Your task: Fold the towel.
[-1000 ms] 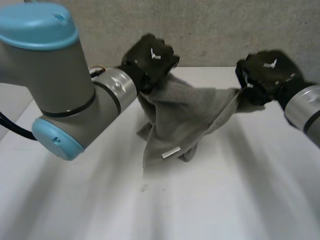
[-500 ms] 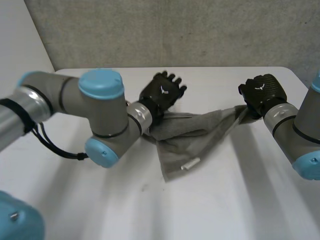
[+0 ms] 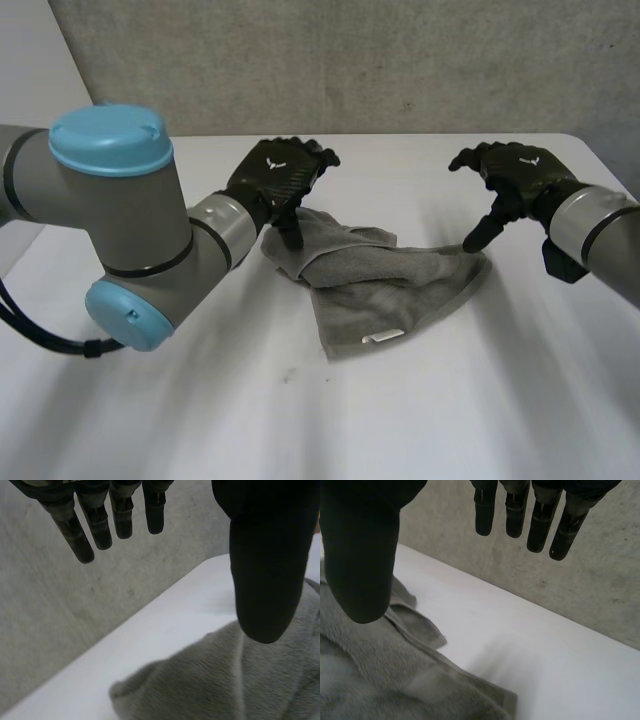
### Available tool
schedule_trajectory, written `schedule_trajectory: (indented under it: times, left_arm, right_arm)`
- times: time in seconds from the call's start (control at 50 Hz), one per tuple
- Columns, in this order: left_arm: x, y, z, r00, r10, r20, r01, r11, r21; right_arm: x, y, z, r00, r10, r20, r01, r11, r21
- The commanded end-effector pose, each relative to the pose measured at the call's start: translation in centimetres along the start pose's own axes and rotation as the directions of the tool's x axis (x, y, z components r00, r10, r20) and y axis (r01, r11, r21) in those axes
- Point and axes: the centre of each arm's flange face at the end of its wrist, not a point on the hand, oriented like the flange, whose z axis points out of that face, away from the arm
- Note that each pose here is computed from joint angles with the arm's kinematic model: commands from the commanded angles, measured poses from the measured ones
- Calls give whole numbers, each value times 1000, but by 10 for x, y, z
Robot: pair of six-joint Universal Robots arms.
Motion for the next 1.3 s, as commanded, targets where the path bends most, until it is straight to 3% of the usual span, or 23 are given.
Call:
schedule_trajectory:
  times: [0.02, 0.3, 0.4, 0.66, 0.8, 0.9, 0.94, 1.0, 1.04, 1.06, 1.1, 1.12, 1.14, 1.16, 1.2, 1.24, 1.28, 1.3]
  left_arm:
    - [-1, 25, 6, 974, -214, 73, 218, 975, -51]
    - [3, 79, 34, 962, -240, 126, 255, 960, -117]
    - [6, 96, 40, 963, -240, 124, 257, 955, -147]
    - [-1, 82, 50, 964, -236, 121, 247, 965, -87]
    - [-1, 84, 53, 967, -226, 119, 236, 968, -86]
    - [-10, 72, 66, 972, -198, 126, 203, 979, -29]
    - [-33, 41, 79, 980, -112, 163, 101, 992, 76]
    - [-51, 18, 85, 979, -56, 197, 27, 989, 146]
    - [-84, -40, 87, 959, 26, 284, -115, 946, 302]
    - [-84, -40, 87, 958, 26, 284, -116, 946, 302]
    - [-97, -97, 77, 943, 80, 322, -226, 865, 447]
    - [-97, -97, 77, 943, 80, 322, -226, 865, 448]
    - [-98, -119, 72, 944, 100, 314, -258, 818, 514]
    - [-98, -119, 72, 944, 100, 314, -258, 818, 515]
    - [-94, -142, 62, 950, 142, 279, -284, 767, 575]
    - [-91, -144, 59, 953, 157, 258, -282, 767, 576]
    - [-88, -137, 58, 959, 160, 235, -267, 791, 550]
    - [-85, -121, 60, 964, 160, 211, -248, 827, 505]
  right_arm:
    - [12, 3, 27, 993, 100, 59, -98, 994, -49]
    - [10, 42, 59, 991, 107, 85, -93, 983, -159]
    - [11, 58, 67, 995, 52, 91, -34, 982, -188]
    - [-10, 88, 80, 991, -26, 127, 57, 969, -241]
    - [-10, 80, 88, 989, -98, 109, 119, 973, -198]
    - [1, 51, 97, 980, -198, 19, 199, 975, -98]
    - [4, 4, 101, 948, -301, -104, 309, 948, 77]
    - [5, -26, 100, 920, -342, -192, 376, 908, 184]
    - [7, -86, 87, 848, -365, -383, 504, 780, 371]
    - [7, -86, 87, 848, -365, -384, 504, 780, 372]
    - [-3, -133, 64, 800, -317, -509, 580, 627, 520]
    - [-3, -133, 64, 800, -317, -510, 580, 627, 521]
    - [-11, -145, 53, 790, -299, -535, 598, 570, 564]
    - [-11, -146, 53, 790, -299, -535, 598, 569, 564]
    - [-27, -144, 41, 796, -317, -515, 599, 537, 594]
    - [-34, -134, 40, 803, -342, -488, 592, 549, 590]
    - [-40, -121, 41, 811, -366, -457, 583, 568, 581]
    - [-45, -106, 42, 815, -390, -430, 579, 593, 559]
